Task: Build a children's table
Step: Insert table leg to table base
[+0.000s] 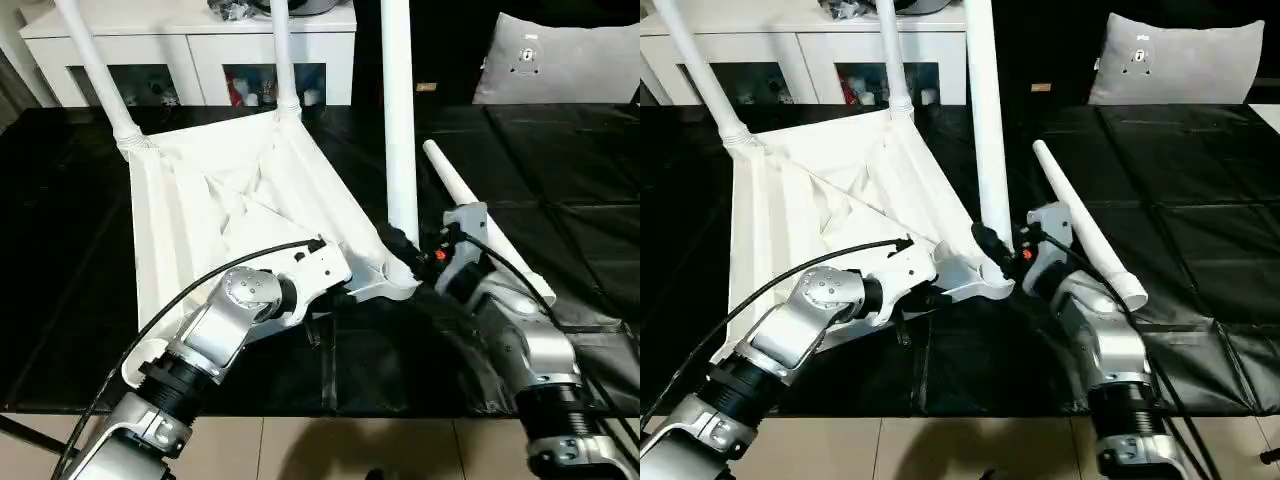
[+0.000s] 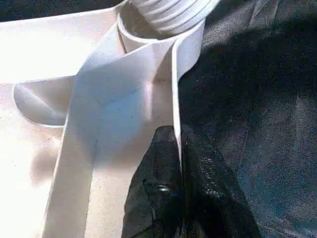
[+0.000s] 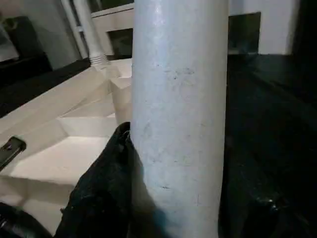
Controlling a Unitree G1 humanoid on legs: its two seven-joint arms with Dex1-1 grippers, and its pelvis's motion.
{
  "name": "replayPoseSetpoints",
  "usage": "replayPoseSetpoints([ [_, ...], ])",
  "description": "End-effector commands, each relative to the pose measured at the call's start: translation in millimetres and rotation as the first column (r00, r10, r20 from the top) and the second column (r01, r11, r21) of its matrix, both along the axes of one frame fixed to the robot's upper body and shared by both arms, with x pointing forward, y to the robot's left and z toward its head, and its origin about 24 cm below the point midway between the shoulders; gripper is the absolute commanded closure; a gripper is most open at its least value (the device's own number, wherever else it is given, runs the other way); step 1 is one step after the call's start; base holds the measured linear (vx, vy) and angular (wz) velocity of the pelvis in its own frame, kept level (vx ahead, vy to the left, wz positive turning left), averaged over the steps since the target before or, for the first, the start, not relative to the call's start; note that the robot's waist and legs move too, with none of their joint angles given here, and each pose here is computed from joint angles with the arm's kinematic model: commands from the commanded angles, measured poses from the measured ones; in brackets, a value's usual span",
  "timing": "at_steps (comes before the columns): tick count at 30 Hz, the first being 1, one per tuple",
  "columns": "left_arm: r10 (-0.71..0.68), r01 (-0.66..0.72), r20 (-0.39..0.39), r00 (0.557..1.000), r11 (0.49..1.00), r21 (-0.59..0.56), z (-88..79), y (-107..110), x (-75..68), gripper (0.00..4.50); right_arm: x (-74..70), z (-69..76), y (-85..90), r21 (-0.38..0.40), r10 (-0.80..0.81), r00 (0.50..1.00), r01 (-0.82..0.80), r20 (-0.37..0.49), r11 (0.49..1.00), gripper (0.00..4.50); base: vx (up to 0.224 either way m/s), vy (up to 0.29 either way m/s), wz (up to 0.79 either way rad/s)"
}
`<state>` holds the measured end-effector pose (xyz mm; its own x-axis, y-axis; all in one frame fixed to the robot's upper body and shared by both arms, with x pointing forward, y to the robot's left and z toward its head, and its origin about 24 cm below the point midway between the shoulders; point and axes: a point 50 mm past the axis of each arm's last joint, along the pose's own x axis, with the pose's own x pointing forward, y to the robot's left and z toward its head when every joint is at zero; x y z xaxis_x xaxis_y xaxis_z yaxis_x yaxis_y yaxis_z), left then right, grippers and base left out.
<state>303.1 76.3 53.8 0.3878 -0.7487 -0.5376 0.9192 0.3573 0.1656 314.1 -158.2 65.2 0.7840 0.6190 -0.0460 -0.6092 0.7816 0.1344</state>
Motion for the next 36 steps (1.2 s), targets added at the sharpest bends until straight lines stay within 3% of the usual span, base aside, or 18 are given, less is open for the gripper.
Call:
replayPoseSetpoints([
  [1,0.11,-0.11,-0.001,0.994,0.99,0.084,-9.6,30.6,3.4,4.5,-9.1,-25.8,-24.6,-0.055,-0.076,0.991,0.07,-0.113,0.996,2.62,0.0,0.0,0.0],
  [4,0.108,-0.108,-0.005,0.994,0.991,0.082,-10.7,30.8,1.8,4.5,-9.6,-26.6,-24.3,-0.072,-0.06,0.992,0.052,-0.114,0.996,2.62,0.0,0.0,0.0],
  [10,0.072,-0.07,-0.014,0.997,0.995,0.073,-12.6,27.6,-2.2,4.5,-1.6,-13.8,-17.3,0.069,-0.067,0.996,0.071,-0.056,0.995,2.62,0.0,0.0,0.0],
  [11,0.065,-0.064,-0.015,0.998,0.995,0.073,-12.9,26.4,-2.5,4.5,1.6,-9.3,-13.9,0.147,-0.075,0.996,0.08,-0.042,0.986,2.62,0.0,0.0,0.0],
  [12,0.063,-0.062,-0.014,0.998,0.995,0.073,-13.0,26.0,-2.4,4.5,2.7,-8.4,-12.8,0.173,-0.079,0.996,0.085,-0.042,0.981,2.62,0.0,0.0,0.0],
  [15,0.061,-0.06,-0.013,0.998,0.996,0.072,-12.7,24.7,-1.7,4.5,4.1,-12.0,-11.6,0.194,-0.087,0.995,0.096,-0.053,0.976,2.62,0.0,0.0,0.0],
  [17,0.064,-0.064,-0.006,0.998,0.996,0.068,-11.8,23.7,-0.5,4.5,1.0,-24.7,-10.6,0.174,-0.08,0.993,0.095,-0.09,0.98,2.62,0.0,0.0,0.0],
  [21,0.078,-0.078,-0.002,0.997,0.995,0.069,-11.6,24.2,0.8,4.5,-4.5,-34.1,-11.5,0.127,-0.07,0.992,0.084,-0.108,0.988,2.62,0.0,0.0,0.0],
  [22,0.087,-0.087,0.0,0.996,0.994,0.071,-11.9,25.3,1.5,4.5,-9.6,-39.9,-13.1,0.049,-0.056,0.993,0.061,-0.106,0.997,2.62,0.0,0.0,0.0],
  [23,0.087,-0.087,0.0,0.996,0.994,0.071,-11.9,25.3,1.5,4.5,-9.6,-39.9,-13.1,0.049,-0.056,0.993,0.061,-0.106,0.997,2.62,0.0,0.0,0.0],
  [24,0.098,-0.099,0.007,0.995,0.992,0.076,-12.0,26.7,2.6,4.5,-14.3,-43.7,-14.7,-0.021,-0.036,0.994,0.034,-0.099,0.999,2.62,0.0,0.0,0.0],
  [27,0.113,-0.114,0.014,0.993,0.99,0.08,-11.7,28.2,5.7,4.5,-20.0,-45.4,-21.4,-0.081,-0.025,0.996,0.018,-0.082,0.997,2.62,0.0,0.0,0.0],
  [36,0.146,-0.148,0.027,0.989,0.985,0.087,-11.6,30.8,11.0,4.5,-31.9,-38.3,-37.7,-0.156,0.007,0.998,-0.016,-0.06,0.988,2.62,0.0,0.0,0.0],
])
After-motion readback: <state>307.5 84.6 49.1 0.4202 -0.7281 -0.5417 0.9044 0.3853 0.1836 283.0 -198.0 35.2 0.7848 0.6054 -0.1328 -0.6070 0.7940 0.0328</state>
